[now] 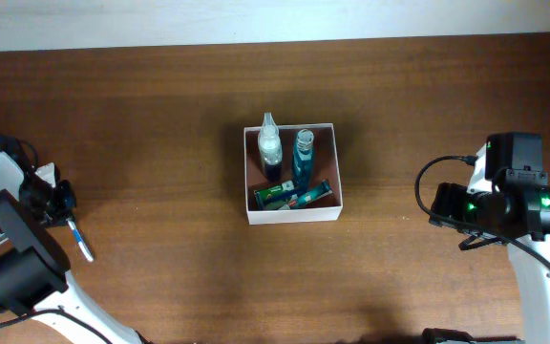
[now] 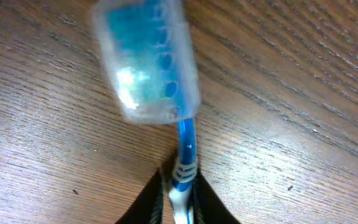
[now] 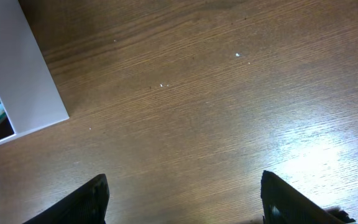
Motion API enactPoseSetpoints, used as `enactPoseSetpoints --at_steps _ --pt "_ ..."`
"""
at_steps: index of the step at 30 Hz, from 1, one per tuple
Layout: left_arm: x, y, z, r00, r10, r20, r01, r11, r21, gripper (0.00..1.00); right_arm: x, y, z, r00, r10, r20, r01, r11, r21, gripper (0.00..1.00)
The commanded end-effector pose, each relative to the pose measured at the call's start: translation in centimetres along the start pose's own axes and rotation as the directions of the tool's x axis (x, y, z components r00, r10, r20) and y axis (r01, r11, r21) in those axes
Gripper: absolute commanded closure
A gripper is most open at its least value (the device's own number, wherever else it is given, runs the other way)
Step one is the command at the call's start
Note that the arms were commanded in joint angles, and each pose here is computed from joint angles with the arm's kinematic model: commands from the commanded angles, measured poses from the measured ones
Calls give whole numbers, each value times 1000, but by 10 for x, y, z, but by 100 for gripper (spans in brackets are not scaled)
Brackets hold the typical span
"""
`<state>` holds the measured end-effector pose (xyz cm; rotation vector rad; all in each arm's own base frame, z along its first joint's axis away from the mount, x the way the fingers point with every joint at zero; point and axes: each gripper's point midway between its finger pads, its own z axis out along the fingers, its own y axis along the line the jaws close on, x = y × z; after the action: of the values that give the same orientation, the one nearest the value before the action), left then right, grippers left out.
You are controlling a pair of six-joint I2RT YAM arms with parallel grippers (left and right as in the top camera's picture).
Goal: Pack container
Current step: 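Move the left gripper to the blue toothbrush and grasp it, then carry the toothbrush into the box with the left gripper and release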
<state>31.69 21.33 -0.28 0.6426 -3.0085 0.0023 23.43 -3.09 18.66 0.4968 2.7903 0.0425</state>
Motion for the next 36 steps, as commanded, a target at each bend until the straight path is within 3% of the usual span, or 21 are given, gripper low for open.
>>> enactPoseSetpoints --at_steps 1,7,12,18,23,25,26,29,30,34,36 --pt "6 -4 14 999 -3 -40 4 999 35 88 0 -2 -1 1000 8 5 -8 1000 6 29" --pt "5 -10 14 999 -3 -35 5 998 68 99 0 -2 -1 1000 8 5 -8 1000 6 29" --pt "-3 -22 0 1000 4 15 -5 993 119 99 0 -2 -1 1000 8 5 -8 1000 6 29" --pt "-18 -66 -80 971 72 230 -114 978 175 100 0 -3 -1 1000 8 6 -8 1000 10 29" --pt "-10 -122 -154 891 189 413 -272 950 151 100 -1 -3 -1 1000 8 8 -8 1000 9 29" --pt "6 -161 -191 821 278 499 -384 916 121 100 -1 -3 -1 1000 8 9 -8 1000 9 29" --pt "22 -191 -211 754 362 549 -483 871 88 100 -1 -3 -1 1000 8 8 -8 1000 9 29" --pt "56 -239 -236 626 498 600 -641 767 33 100 -1 -3 -1 1000 8 8 -8 1000 9 29" --pt "77 -265 -243 542 575 613 -727 687 -2 99 -1 -3 -1 1000 8 8 -8 1000 9 29" --pt "126 -320 -246 336 719 608 -878 473 -74 100 -1 -3 -1 1000 8 9 -8 1000 9 29" --pt "156 -350 -240 193 785 588 -942 317 -114 100 -1 -3 -1 1000 8 9 -8 1000 9 29"
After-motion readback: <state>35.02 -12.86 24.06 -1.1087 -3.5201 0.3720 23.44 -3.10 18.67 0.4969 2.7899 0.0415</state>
